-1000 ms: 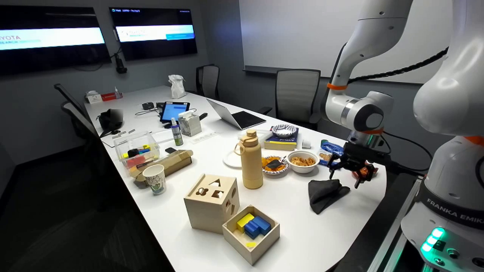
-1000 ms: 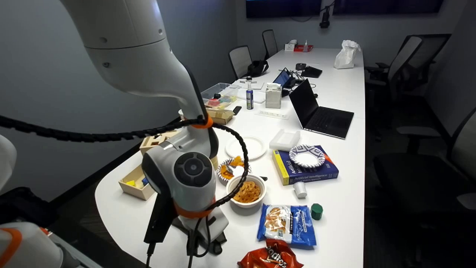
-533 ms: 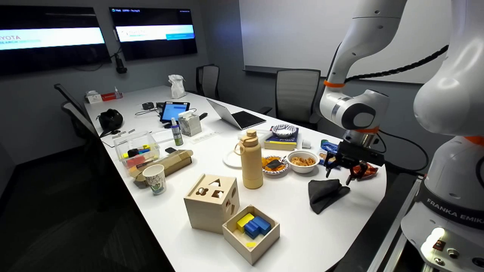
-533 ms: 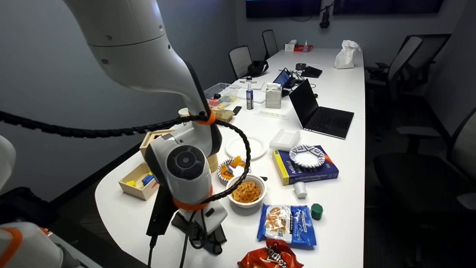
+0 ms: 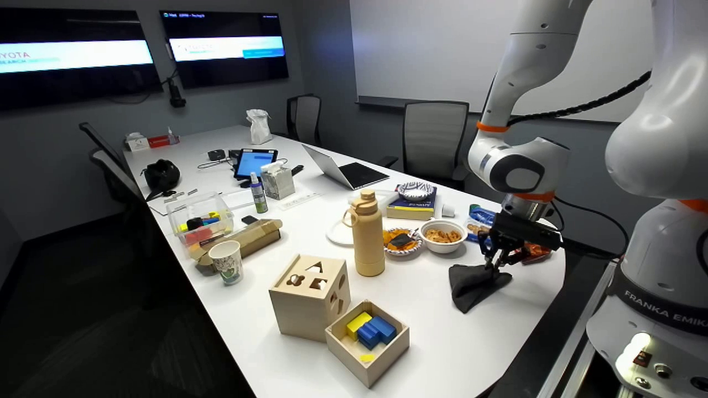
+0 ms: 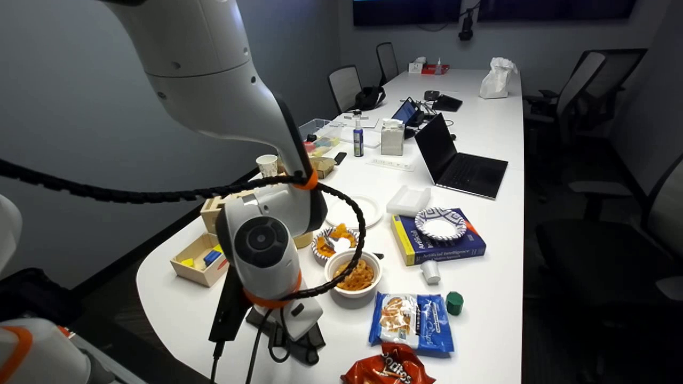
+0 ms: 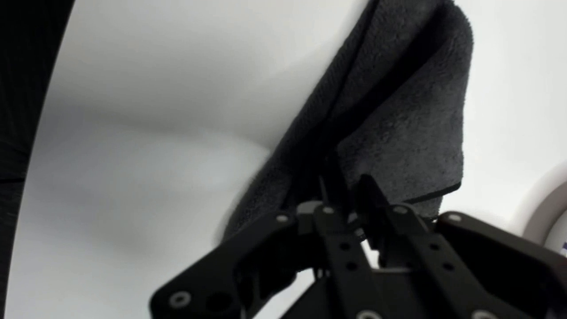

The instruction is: Unfold the dark grey towel.

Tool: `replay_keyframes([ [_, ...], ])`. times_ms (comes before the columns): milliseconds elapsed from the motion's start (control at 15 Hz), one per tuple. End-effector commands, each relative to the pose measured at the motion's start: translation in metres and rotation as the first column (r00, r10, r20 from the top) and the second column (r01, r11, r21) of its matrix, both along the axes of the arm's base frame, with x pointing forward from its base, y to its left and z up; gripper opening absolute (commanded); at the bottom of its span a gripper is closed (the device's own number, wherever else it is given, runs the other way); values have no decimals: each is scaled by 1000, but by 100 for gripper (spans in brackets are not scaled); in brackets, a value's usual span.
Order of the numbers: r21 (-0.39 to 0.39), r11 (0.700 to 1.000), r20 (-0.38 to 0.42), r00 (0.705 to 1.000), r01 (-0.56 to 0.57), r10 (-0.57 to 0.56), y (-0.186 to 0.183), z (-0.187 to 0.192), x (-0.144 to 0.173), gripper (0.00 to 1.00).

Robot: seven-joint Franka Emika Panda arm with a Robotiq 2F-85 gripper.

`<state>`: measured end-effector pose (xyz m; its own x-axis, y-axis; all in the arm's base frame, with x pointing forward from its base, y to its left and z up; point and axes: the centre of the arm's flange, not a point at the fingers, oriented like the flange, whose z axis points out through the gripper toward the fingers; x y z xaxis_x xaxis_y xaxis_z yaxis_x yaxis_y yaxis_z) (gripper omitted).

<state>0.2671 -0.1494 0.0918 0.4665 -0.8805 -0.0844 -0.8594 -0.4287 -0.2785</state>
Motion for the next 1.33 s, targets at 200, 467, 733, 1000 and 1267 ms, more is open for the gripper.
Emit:
replay_keyframes([
  [200,-103,995,-13,1000,6,-8,24,18,-14,1],
  [467,-201,979,-100,995,-29,9,57,45,-3,1],
  [733,-282,953,-94,992,-109,86,97,62,25,1],
  [1000,-368,918,-63,989,-149,135,118,80,51,1],
  [1267,-419,889,-85,982,-187,166,138,88,76,1],
])
